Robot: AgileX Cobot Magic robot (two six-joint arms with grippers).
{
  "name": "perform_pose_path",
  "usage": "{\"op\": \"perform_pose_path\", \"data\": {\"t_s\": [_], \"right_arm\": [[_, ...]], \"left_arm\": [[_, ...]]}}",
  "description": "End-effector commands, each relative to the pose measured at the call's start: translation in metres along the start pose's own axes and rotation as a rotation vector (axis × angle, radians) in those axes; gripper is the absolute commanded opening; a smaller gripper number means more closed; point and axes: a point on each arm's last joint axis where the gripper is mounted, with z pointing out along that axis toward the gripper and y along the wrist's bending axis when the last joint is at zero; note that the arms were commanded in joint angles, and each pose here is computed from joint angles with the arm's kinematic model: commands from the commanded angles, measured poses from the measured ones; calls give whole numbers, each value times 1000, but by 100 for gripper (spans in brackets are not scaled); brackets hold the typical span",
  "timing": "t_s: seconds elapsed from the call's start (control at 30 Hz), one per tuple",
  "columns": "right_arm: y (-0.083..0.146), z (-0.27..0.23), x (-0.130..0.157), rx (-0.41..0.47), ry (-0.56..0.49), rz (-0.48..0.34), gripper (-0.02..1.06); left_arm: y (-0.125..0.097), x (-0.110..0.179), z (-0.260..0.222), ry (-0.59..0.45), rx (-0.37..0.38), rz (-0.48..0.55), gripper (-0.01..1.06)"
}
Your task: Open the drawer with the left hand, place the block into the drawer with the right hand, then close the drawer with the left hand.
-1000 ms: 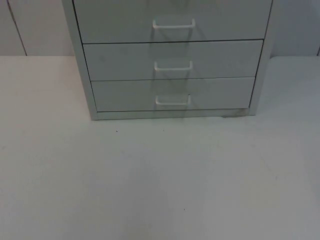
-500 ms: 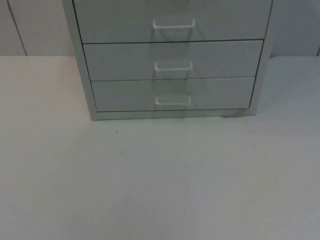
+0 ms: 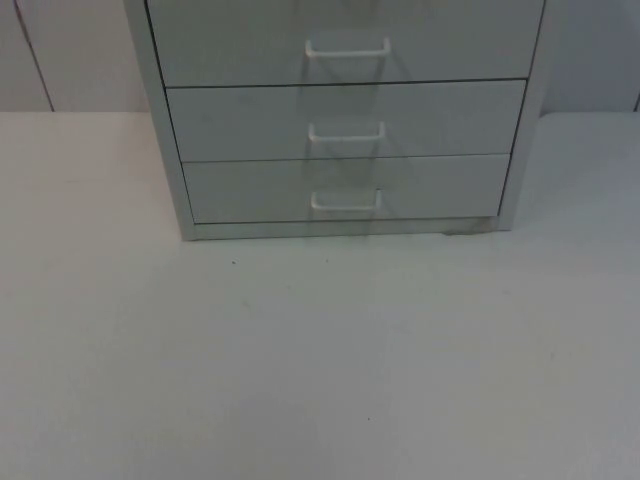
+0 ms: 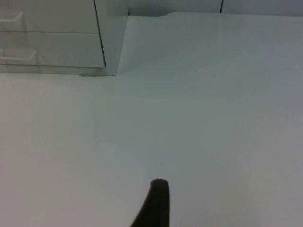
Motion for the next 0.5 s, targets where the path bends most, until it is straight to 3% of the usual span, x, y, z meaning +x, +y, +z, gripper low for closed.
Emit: {"op": "perform_pose_path", "data": {"t_s": [0.0,0.47], "right_arm": [[-1,1,0,12,-14,2,76],[2,1,0,-21,-13,-32,76]], "left_arm": [[0,1,0,-3,-6,-4,0],[3,2,0,7,-32,13,0]]}}
